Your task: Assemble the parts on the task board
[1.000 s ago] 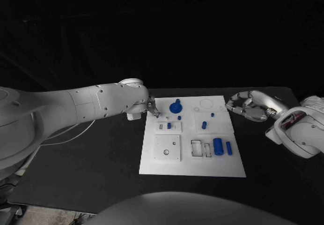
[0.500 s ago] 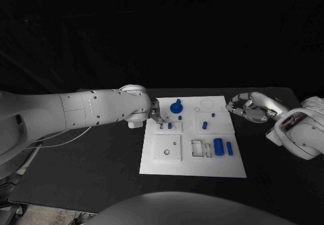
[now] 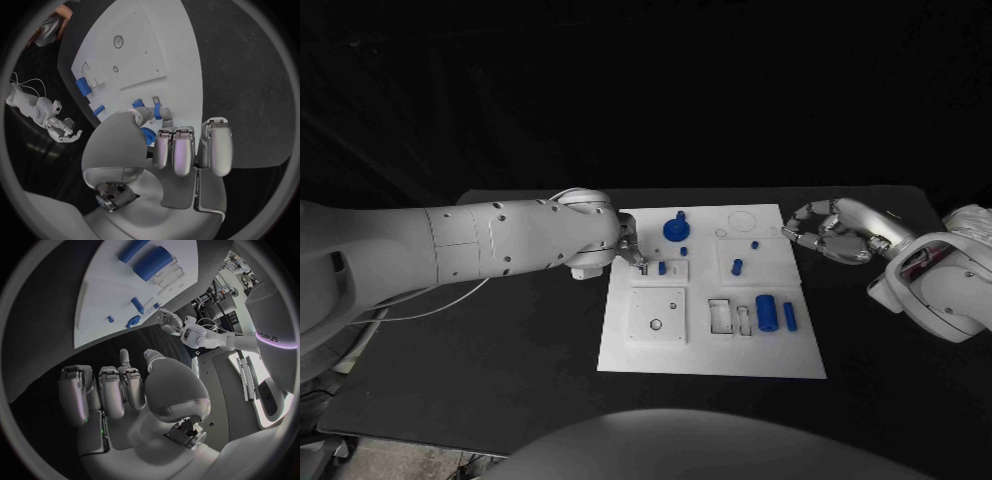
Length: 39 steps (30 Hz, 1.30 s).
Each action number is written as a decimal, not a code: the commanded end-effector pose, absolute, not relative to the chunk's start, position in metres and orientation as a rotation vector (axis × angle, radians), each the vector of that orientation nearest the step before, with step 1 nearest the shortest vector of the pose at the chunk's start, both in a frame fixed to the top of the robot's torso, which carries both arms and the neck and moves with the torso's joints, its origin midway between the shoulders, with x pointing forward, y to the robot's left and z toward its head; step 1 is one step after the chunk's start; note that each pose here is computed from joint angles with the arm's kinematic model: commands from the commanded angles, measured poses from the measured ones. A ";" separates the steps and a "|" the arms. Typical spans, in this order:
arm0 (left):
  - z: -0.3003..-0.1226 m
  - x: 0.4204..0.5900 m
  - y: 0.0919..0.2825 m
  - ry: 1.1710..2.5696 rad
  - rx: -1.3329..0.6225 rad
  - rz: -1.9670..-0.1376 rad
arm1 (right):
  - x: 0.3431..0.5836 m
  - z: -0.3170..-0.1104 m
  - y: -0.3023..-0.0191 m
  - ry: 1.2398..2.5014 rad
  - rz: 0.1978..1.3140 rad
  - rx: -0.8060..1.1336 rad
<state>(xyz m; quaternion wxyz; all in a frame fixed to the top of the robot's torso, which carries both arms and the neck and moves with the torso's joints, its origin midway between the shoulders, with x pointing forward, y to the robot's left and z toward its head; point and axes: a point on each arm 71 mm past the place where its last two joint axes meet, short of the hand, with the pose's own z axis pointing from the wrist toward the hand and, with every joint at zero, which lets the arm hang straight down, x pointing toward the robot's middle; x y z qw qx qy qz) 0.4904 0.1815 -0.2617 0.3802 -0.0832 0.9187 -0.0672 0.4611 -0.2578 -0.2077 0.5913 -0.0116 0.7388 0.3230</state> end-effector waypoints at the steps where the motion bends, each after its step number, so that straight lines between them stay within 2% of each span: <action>1: -0.260 0.492 0.181 2.308 -0.199 -0.156 | 0.461 -0.209 -0.257 1.730 0.755 -0.036; 19: -0.263 0.486 0.173 2.319 -0.190 -0.188 | 0.460 -0.211 -0.258 1.735 0.750 -0.031; 39: -0.274 0.482 0.176 2.317 -0.185 -0.183 | 0.460 -0.211 -0.258 1.731 0.749 -0.031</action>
